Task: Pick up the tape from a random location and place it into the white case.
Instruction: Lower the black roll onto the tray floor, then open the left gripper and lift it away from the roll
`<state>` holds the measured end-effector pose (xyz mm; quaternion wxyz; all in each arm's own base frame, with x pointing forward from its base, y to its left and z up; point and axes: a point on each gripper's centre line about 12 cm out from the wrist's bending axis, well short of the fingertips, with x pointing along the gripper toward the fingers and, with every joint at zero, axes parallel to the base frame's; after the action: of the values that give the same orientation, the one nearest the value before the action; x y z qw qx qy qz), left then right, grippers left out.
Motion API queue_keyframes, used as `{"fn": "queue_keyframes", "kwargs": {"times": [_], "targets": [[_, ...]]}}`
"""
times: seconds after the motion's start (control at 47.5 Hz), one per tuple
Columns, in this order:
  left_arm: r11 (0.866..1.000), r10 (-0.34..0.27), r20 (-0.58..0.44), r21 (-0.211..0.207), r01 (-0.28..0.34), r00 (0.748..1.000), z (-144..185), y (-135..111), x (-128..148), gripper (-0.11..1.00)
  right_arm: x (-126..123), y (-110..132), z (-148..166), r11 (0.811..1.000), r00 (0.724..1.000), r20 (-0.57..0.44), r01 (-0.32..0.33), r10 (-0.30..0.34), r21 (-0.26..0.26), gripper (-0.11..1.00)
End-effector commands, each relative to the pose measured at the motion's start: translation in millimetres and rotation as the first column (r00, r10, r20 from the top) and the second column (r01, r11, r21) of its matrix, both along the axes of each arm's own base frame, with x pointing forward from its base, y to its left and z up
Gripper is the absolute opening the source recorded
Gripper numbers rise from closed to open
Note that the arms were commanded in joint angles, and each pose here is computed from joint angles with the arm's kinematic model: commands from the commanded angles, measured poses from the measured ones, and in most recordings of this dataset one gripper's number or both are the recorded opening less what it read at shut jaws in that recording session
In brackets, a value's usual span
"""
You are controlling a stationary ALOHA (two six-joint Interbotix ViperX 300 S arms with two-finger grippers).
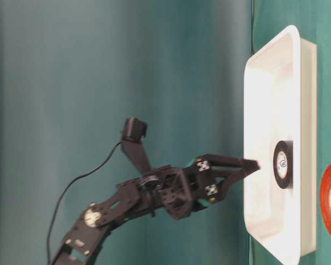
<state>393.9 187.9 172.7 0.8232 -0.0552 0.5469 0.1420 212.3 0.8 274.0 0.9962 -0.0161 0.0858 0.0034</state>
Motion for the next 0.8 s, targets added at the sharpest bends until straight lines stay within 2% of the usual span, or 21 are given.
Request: {"fn": "queue_keyframes", "kwargs": {"times": [0.0, 0.232, 0.463, 0.779], "targets": [[1.000, -0.006, 0.057, 0.026, 0.005, 0.998, 34, -3, -1, 0.86, 3, 0, 11, 1.000, 1.000, 0.031, 0.000, 0.000, 0.000, 0.00], [0.999, -0.016, 0.066, 0.030, 0.014, 0.998, 57, -12, -9, 0.86, 3, 0, 11, 1.000, 1.000, 0.029, 0.000, 0.000, 0.000, 0.00], [1.000, -0.023, 0.046, 0.020, 0.022, 0.999, 67, -17, -13, 0.86, 3, 0, 11, 1.000, 1.000, 0.026, 0.000, 0.000, 0.000, 0.00], [0.999, -0.035, 0.066, 0.032, 0.033, 0.997, 82, -20, -11, 0.86, 3, 0, 11, 1.000, 1.000, 0.026, 0.000, 0.000, 0.003, 0.00]]}}
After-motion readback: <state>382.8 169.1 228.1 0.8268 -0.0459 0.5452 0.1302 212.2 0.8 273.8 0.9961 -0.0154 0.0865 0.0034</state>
